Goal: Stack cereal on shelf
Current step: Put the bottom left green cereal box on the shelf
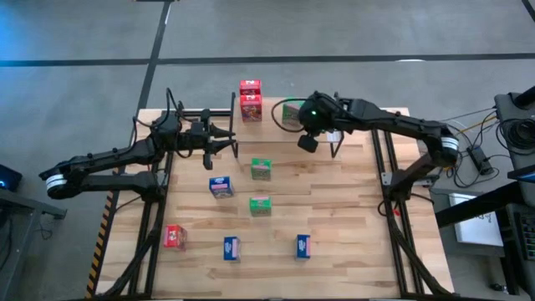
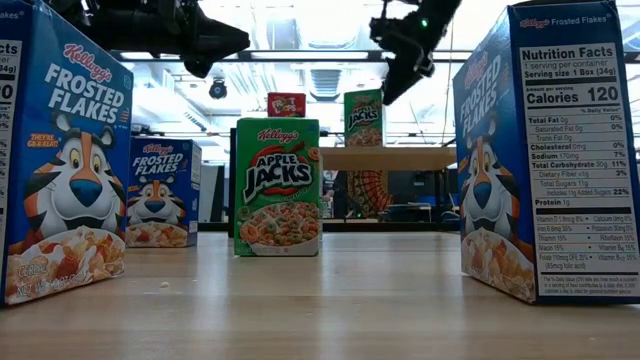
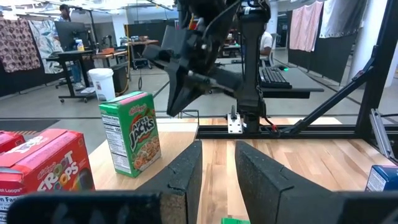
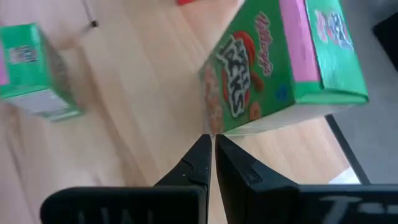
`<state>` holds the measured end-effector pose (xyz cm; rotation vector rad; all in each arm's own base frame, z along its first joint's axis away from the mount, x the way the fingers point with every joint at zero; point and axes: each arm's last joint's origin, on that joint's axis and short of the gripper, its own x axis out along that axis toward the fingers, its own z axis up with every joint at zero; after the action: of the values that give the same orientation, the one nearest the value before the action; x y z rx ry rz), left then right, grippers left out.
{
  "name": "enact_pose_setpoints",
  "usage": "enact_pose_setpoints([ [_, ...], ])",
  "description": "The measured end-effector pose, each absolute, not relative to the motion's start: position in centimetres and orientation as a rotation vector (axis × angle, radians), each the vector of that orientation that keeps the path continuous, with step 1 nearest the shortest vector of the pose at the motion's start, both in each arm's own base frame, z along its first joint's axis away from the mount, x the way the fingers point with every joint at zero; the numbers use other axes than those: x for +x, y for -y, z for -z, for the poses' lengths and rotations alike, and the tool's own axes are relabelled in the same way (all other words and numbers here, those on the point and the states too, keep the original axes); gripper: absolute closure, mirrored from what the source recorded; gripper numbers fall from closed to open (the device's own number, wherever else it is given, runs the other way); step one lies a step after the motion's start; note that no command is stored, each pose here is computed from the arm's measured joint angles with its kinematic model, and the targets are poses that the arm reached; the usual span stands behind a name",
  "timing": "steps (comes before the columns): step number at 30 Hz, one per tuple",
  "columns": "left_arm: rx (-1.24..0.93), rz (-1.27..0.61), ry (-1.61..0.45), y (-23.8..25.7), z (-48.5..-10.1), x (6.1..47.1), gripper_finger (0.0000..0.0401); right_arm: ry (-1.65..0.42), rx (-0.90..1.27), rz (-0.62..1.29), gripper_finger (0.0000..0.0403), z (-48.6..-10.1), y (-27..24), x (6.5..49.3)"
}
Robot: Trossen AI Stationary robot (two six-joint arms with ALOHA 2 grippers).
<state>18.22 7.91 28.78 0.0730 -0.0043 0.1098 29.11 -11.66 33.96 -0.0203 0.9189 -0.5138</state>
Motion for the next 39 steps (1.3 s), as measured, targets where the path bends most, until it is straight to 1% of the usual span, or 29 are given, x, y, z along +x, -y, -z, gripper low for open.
enact_pose_setpoints([
  [3, 0.073, -0.110, 0.004, -7.9, -28.8, 18.2, 0.0321, -0.872, -0.013, 0.546, 0.0390, -32.9, 12.4, 28.7],
  [12, 0.073, -0.110, 0.004, -7.9, -28.8, 18.2, 0.0321, -0.854, -0.045, 0.566, 0.0390, -30.3, 14.0, 29.3],
  [18, 0.073, -0.110, 0.004, -7.9, -28.8, 18.2, 0.0321, -0.815, -0.077, 0.580, 0.0390, -29.8, 14.6, 30.4],
  [25, 0.073, -0.110, 0.004, -7.9, -28.8, 18.2, 0.0321, -0.826, -0.131, 0.610, 0.0390, -29.0, 15.2, 31.1],
  [39, 0.073, -0.110, 0.003, -7.9, -28.8, 18.2, 0.0321, -0.796, -0.174, 0.666, 0.0390, -29.2, 16.6, 31.0],
])
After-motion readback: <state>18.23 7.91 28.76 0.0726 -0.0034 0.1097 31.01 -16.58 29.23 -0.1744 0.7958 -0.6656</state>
